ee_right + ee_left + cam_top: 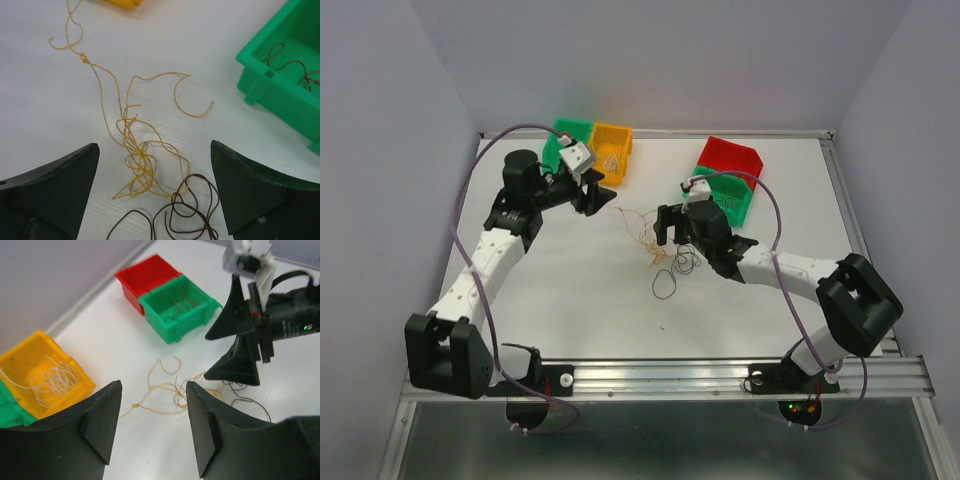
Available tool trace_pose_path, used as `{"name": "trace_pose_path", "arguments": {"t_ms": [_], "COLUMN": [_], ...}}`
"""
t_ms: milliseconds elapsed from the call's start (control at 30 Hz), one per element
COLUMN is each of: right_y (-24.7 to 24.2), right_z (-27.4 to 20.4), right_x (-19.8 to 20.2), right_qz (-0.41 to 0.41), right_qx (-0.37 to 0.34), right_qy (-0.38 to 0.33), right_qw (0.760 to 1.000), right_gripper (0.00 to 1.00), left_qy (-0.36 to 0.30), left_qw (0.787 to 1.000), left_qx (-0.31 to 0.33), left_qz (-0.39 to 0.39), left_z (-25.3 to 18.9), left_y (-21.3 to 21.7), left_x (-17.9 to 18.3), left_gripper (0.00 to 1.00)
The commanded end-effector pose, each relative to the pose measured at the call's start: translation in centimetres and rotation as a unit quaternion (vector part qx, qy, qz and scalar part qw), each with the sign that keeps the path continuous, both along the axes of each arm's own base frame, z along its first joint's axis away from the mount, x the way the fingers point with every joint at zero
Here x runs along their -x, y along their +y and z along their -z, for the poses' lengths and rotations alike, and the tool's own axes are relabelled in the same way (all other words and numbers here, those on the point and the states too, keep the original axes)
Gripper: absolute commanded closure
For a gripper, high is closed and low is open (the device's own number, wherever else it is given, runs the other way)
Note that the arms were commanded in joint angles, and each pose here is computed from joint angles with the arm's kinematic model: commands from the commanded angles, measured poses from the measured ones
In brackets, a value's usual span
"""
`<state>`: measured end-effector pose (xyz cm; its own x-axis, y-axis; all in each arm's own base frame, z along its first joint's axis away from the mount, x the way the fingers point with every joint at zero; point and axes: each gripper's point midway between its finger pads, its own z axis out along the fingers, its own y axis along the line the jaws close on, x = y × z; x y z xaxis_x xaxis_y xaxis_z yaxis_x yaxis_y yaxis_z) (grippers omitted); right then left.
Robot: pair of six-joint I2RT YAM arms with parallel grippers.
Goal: Untangle the cables
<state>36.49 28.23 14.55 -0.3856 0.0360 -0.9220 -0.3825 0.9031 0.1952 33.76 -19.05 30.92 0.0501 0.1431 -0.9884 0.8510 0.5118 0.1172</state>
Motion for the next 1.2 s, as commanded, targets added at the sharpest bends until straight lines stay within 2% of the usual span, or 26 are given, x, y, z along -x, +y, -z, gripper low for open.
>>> {"name": "trace_pose_path", "arguments": {"t_ms": [0, 133, 200, 233, 300, 333, 367, 433, 600, 767, 967, 1033, 1067, 1167], "right_y": [-4.3, -6.7, -7.9, -9.0, -11.8, -12.8, -13.9, -15.6, -19.4, -20.6, -20.4, -20.4, -20.4, -20.4], "right_z": [0.9, 3.4, 3.7, 2.1, 1.7, -0.4, -0.5, -3.0, -4.1, -4.4, -4.6, -4.6, -4.5, -4.4], "right_x": [1.3, 4.0, 4.7, 4.9, 5.5, 5.8, 6.5, 7.4, 9.4, 10.5, 10.7, 10.7, 10.7, 10.7], "right_qz": [0.097, 0.109, 0.137, 0.160, 0.218, 0.234, 0.246, 0.266, 0.320, 0.325, 0.313, 0.312, 0.313, 0.315], "right_qx": [0.017, 0.037, 0.019, 0.001, -0.012, -0.040, -0.048, -0.087, -0.120, -0.127, -0.135, -0.135, -0.133, -0.133], "right_qy": [0.042, 0.077, 0.081, 0.059, 0.037, 0.011, 0.003, -0.030, -0.063, -0.069, -0.070, -0.070, -0.069, -0.068], "right_qw": [0.994, 0.990, 0.987, 0.985, 0.975, 0.971, 0.968, 0.960, 0.938, 0.935, 0.937, 0.938, 0.938, 0.937], "right_gripper": [0.03, 0.02, 0.03, 0.03, 0.00, 0.00, 0.00, 0.00, 0.00, 0.00, 0.00, 0.00, 0.00, 0.00], "left_qy": [0.049, 0.055, 0.056, 0.049, 0.028, 0.023, 0.016, 0.012, 0.029, 0.040, 0.053, 0.068, 0.083, 0.095], "left_qw": [0.998, 0.997, 0.996, 0.995, 0.993, 0.992, 0.990, 0.983, 0.964, 0.947, 0.933, 0.928, 0.923, 0.919], "left_qx": [-0.040, -0.056, -0.067, -0.076, -0.102, -0.112, -0.128, -0.163, -0.231, -0.270, -0.311, -0.322, -0.328, -0.330], "left_qz": [0.000, 0.014, 0.028, 0.034, 0.053, 0.059, 0.050, 0.084, 0.130, 0.168, 0.173, 0.175, 0.184, 0.193], "left_z": [4.3, 6.2, 7.2, 7.5, 8.4, 8.8, 9.4, 11.2, 15.8, 18.8, 22.3, 23.9, 24.6, 24.8], "left_y": [-1.7, -3.9, -5.7, -6.3, -8.5, -9.3, -9.9, -12.3, -16.7, -19.9, -22.2, -22.9, -22.9, -23.1], "left_x": [-0.9, -0.2, 0.7, 0.9, 1.7, 2.0, 1.8, 2.8, 3.2, 2.4, 2.1, 1.8, 2.2, 2.4], "left_gripper": [0.34, 0.30, 0.25, 0.22, 0.10, 0.06, 0.02, 0.02, 0.01, 0.01, 0.01, 0.14, 0.33, 0.69]}}
